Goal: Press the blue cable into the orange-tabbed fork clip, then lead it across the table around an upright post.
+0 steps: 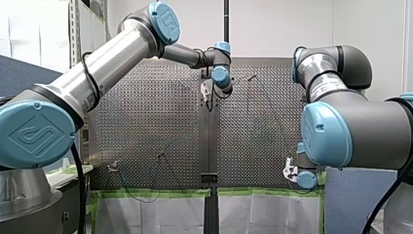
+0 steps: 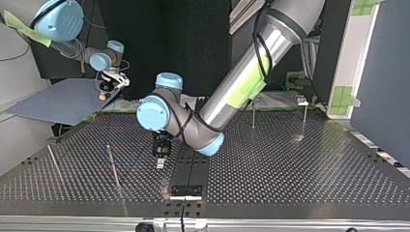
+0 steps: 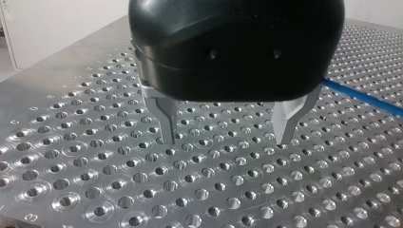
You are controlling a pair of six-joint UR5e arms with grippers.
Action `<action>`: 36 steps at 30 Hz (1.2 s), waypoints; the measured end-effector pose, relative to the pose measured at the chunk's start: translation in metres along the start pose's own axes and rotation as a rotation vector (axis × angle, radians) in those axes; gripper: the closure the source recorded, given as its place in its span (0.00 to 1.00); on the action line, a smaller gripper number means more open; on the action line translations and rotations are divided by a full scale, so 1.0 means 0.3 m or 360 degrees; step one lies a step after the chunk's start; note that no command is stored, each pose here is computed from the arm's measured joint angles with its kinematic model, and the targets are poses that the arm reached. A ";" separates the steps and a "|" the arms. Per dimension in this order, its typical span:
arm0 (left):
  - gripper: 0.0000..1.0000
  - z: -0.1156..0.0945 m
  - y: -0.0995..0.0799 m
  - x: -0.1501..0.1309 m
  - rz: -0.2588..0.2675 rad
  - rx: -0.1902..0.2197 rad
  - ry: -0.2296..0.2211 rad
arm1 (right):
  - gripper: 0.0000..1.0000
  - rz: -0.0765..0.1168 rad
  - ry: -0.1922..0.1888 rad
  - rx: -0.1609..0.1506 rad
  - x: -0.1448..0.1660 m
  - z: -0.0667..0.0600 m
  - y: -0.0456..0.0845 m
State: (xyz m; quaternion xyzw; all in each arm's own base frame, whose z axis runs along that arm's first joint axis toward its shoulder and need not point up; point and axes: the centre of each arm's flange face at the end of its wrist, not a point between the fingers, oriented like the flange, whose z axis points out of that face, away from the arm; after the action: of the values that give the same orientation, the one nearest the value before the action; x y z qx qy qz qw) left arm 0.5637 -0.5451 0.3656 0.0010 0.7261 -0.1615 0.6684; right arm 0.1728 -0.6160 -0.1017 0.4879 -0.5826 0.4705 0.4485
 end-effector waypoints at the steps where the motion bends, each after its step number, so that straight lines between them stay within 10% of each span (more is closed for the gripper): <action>1: 0.00 0.000 0.000 0.000 0.0000 -0.0001 0.0000 | 1.00 -0.0002 -0.0012 -0.0005 -0.021 -0.002 0.009; 19: 0.00 -0.054 -0.033 -0.043 -0.0061 -0.0055 0.0076 | 1.00 -0.0033 -0.0109 -0.0064 -0.172 -0.009 0.092; 36: 0.00 -0.130 -0.042 0.008 -0.0233 -0.0029 0.0368 | 1.00 -0.0076 -0.0093 -0.0041 -0.161 0.010 0.068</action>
State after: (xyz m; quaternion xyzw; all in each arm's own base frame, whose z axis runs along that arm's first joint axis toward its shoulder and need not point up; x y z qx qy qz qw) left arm 0.5228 -0.5483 0.3685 -0.0394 0.7978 -0.2019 0.5667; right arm 0.1582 -0.6101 -0.1517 0.5095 -0.5897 0.4375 0.4486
